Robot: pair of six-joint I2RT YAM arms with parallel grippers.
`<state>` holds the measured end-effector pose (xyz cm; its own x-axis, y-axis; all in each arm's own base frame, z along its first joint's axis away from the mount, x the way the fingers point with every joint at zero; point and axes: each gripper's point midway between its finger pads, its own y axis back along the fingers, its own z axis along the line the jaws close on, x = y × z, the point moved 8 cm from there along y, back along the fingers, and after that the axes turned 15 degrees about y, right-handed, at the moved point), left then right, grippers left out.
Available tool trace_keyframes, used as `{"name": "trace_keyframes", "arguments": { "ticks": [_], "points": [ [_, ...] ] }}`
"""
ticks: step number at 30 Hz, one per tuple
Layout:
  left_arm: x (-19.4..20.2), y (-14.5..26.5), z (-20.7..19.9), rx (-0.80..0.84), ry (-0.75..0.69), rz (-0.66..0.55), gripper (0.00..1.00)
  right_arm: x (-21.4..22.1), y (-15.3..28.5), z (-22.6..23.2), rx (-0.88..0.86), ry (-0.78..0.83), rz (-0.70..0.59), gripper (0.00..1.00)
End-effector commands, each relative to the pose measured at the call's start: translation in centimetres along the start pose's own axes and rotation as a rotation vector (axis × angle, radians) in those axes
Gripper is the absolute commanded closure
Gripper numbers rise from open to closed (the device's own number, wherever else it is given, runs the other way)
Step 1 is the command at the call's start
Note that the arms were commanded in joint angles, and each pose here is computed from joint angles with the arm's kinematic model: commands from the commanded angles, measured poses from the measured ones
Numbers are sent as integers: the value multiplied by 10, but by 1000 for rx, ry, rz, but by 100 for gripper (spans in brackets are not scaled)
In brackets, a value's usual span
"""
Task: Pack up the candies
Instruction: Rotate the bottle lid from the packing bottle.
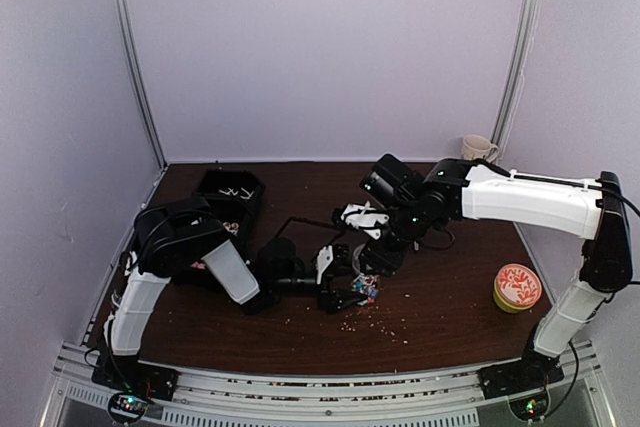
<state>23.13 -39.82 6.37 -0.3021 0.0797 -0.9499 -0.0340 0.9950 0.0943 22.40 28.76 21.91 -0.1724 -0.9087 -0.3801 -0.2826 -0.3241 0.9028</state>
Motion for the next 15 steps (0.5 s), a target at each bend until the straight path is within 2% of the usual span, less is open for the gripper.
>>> {"name": "trace_keyframes", "arguments": {
  "ticks": [1,5,9,15],
  "points": [
    [-4,-8,1,14,-13,-27,21,2,9,-6,44,-32,-25,35],
    [-4,-11,2,16,-16,-28,24,4,9,-7,51,-38,-21,35],
    [-2,-11,0,13,-20,-30,32,6,8,-6,46,-43,-19,35],
    [3,-7,-2,14,-20,-27,34,9,2,-4,39,-48,-12,35]
  ]
}}
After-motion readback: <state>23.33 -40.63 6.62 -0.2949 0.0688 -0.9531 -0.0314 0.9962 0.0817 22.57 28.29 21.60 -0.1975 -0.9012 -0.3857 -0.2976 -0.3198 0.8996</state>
